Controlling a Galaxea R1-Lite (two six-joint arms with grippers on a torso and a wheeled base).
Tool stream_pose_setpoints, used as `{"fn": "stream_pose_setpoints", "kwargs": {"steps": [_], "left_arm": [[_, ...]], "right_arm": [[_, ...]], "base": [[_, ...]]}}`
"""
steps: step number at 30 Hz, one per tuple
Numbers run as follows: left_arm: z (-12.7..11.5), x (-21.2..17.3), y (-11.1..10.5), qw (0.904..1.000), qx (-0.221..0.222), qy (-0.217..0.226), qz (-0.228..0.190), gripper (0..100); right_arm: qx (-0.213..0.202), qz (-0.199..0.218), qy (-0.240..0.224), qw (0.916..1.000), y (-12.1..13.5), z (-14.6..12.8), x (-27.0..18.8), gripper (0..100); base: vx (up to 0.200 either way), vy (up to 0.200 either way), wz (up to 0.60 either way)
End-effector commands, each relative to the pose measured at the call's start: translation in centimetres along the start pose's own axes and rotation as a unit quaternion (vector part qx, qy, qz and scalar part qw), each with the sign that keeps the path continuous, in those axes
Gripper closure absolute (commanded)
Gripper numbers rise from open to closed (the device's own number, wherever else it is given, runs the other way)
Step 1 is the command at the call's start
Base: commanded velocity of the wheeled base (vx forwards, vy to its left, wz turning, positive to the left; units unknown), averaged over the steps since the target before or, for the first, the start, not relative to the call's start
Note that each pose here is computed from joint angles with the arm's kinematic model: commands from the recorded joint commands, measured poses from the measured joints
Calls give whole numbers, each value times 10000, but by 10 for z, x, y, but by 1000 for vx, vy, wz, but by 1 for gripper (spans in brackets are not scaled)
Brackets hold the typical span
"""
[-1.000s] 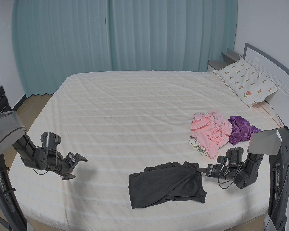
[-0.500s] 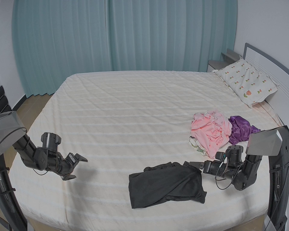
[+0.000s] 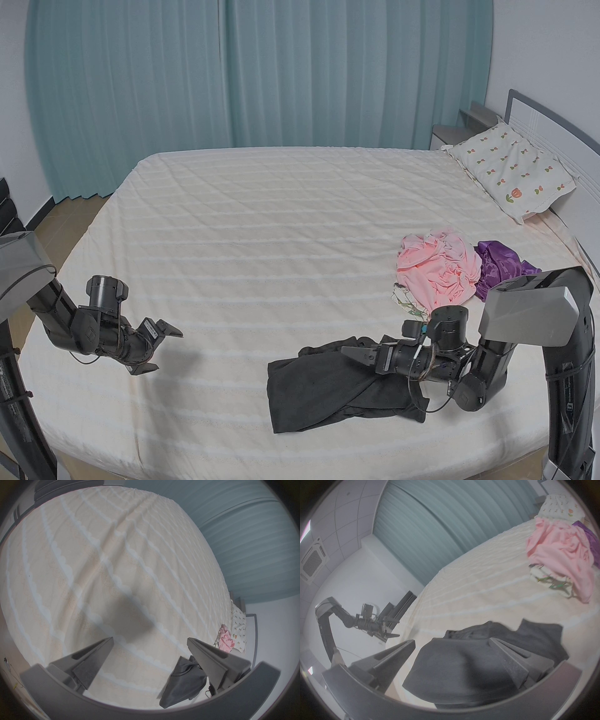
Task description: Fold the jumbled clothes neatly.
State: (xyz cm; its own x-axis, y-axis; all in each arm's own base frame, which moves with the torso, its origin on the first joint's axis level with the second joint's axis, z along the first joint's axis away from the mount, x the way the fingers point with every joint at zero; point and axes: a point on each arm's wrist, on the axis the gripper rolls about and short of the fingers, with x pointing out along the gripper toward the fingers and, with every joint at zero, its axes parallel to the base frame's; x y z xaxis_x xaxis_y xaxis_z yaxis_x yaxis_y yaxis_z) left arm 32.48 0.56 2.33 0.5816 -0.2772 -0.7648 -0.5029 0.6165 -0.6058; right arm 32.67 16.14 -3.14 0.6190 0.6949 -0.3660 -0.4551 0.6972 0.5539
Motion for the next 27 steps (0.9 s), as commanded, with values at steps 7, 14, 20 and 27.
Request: {"fn": "stream_pose_setpoints", "kwargs": {"steps": [7,14,20,27], "left_arm": [[0,0,1,10000,-39,24,16,0],[-1,1,1,10000,-34,22,20,0],[-1,-1,-2,10000,-8,8,-22,0],[-8,-1,-9,9999,-29,69,-86,0]], "right_arm": [[471,-120,101,9988,-15,-1,27,0],[762,-501,-208,9956,-30,13,33,0],[977,-295,-942,9903,-29,35,16,0],[1063,-448,-1112,9871,-23,47,-27,0]], "base": [[0,0,0],[0,0,0],[0,0,0],[0,0,0]]}}
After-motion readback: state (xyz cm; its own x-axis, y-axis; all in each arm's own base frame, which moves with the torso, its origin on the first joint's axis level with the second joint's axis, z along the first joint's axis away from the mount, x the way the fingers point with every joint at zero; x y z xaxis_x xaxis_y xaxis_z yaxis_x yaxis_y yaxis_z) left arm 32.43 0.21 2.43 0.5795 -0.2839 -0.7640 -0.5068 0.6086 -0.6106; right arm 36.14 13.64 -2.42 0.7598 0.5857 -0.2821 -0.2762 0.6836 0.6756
